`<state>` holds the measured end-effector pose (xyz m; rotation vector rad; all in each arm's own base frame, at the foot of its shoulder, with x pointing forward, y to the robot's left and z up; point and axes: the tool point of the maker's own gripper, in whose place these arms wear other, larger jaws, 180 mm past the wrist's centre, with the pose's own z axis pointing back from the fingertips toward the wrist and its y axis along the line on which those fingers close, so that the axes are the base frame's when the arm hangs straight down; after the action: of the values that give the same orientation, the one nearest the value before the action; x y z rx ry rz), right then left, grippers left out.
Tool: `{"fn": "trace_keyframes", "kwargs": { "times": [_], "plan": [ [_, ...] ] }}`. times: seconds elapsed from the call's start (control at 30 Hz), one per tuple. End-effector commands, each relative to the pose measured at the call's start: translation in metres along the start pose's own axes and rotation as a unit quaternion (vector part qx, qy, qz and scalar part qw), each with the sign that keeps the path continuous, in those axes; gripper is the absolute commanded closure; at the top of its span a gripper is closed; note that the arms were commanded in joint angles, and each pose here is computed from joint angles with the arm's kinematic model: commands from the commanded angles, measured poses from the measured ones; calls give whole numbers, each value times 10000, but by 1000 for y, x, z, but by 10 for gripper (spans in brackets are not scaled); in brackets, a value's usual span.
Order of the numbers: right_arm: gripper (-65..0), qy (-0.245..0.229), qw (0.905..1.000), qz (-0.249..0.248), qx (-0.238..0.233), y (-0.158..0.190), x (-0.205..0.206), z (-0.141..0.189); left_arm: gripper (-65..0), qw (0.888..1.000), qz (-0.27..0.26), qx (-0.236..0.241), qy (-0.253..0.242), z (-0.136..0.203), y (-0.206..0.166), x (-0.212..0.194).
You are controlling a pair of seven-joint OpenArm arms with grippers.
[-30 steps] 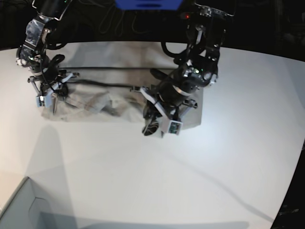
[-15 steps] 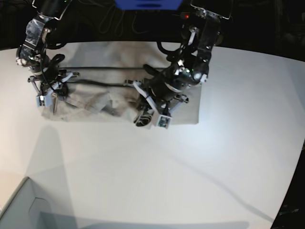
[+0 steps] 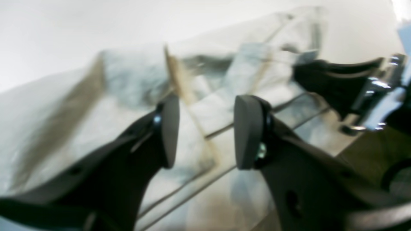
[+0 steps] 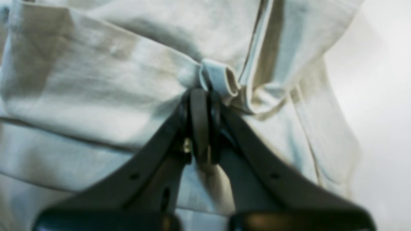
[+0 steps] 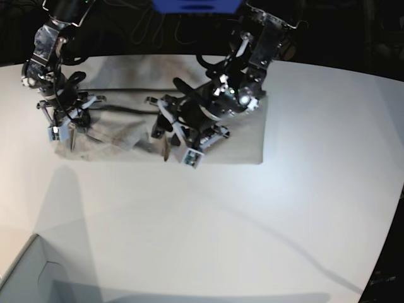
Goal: Layout the t-shirt on the table in an organized manner, then fold the t-shirt properly
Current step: 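Move the left gripper to the strip's middle and grasp the fabric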
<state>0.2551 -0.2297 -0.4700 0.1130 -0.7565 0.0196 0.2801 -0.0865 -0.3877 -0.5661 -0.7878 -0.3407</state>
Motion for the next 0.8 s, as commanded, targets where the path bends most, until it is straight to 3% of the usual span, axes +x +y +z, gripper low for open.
{"fn": "trace_keyframes", "kwargs": {
  "times": [0.0, 0.17, 0.3, 0.53, 0.6, 0.77],
  "plan": [
    [0, 190, 9998, 94, -32, -2, -6, 2, -251, 9995, -34, -84, -306, 2, -5, 20],
    [0, 135, 9998, 130, -86, -7, -1, 4, -252, 9979, -49, -97, -631, 17, -11, 37],
    [-6, 4, 9992, 345, -210, -10, 11, 16, -252, 9958, -20, 264, -875, 36, 19, 50],
    [-215, 45, 9969, 618, -482, -18, 30, 34, -253, 9912, 382, 1053, -711, 52, 92, 30],
    [-267, -2, 9960, 690, -573, -21, 38, 40, -253, 9908, 500, 1029, -726, 56, 97, 25],
    [-325, -133, 9950, 548, -830, -36, 52, 47, -253, 9909, 773, 802, -759, 67, 107, 23]
  ]
}}
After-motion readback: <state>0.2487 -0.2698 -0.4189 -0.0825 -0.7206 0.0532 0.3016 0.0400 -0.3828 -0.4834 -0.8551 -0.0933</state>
